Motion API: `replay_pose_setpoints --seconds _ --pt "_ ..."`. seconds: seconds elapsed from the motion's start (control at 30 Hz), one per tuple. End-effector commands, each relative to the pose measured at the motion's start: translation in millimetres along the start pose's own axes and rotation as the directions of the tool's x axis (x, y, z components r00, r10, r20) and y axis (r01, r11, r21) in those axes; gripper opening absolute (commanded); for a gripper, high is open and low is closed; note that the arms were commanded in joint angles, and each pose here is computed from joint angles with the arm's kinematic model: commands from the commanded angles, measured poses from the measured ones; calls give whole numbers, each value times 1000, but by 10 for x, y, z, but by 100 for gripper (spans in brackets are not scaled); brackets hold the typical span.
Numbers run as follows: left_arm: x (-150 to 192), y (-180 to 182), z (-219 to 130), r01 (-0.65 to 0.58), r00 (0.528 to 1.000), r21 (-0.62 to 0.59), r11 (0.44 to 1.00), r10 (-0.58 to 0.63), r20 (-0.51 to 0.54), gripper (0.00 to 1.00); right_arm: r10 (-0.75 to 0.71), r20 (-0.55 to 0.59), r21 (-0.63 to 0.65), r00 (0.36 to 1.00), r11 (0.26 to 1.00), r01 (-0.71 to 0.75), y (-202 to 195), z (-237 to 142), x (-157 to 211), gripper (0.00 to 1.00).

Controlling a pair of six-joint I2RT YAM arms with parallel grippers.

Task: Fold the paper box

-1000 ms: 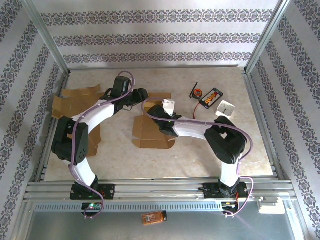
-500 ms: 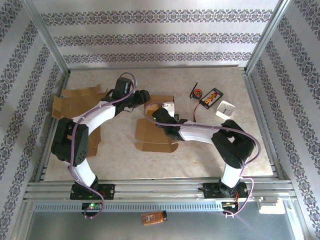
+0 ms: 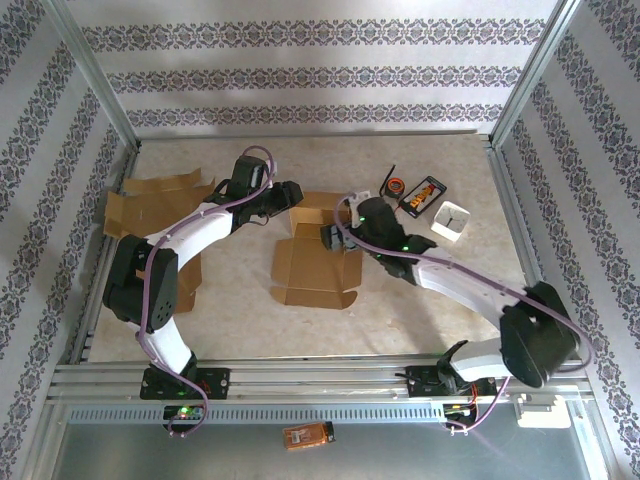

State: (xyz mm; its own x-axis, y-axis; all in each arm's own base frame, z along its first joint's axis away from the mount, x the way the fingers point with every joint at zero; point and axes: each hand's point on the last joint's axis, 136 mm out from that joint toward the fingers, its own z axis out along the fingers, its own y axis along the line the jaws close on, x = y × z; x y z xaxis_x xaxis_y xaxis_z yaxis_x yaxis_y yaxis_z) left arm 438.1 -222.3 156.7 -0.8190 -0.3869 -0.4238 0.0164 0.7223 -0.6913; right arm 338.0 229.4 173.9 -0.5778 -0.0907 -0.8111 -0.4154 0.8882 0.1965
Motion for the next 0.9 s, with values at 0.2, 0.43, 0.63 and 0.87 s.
replay_pose_setpoints --seconds 0.2,0.43,0.63,0.87 --pt "152 26 101 -25 998 -2 1000 24 -61 45 -152 -27 -21 988 988 152 -774 -18 78 82" --pt "169 8 94 -29 997 8 1000 29 -69 45 -359 -21 -181 933 919 350 -632 149 257 79" --pt "165 -6 103 -31 997 14 999 32 -69 45 -451 -54 -204 891 878 433 -647 275 333 76" --pt "178 -14 127 -24 997 25 999 26 -77 45 -546 -33 -257 837 814 521 -352 418 342 75"
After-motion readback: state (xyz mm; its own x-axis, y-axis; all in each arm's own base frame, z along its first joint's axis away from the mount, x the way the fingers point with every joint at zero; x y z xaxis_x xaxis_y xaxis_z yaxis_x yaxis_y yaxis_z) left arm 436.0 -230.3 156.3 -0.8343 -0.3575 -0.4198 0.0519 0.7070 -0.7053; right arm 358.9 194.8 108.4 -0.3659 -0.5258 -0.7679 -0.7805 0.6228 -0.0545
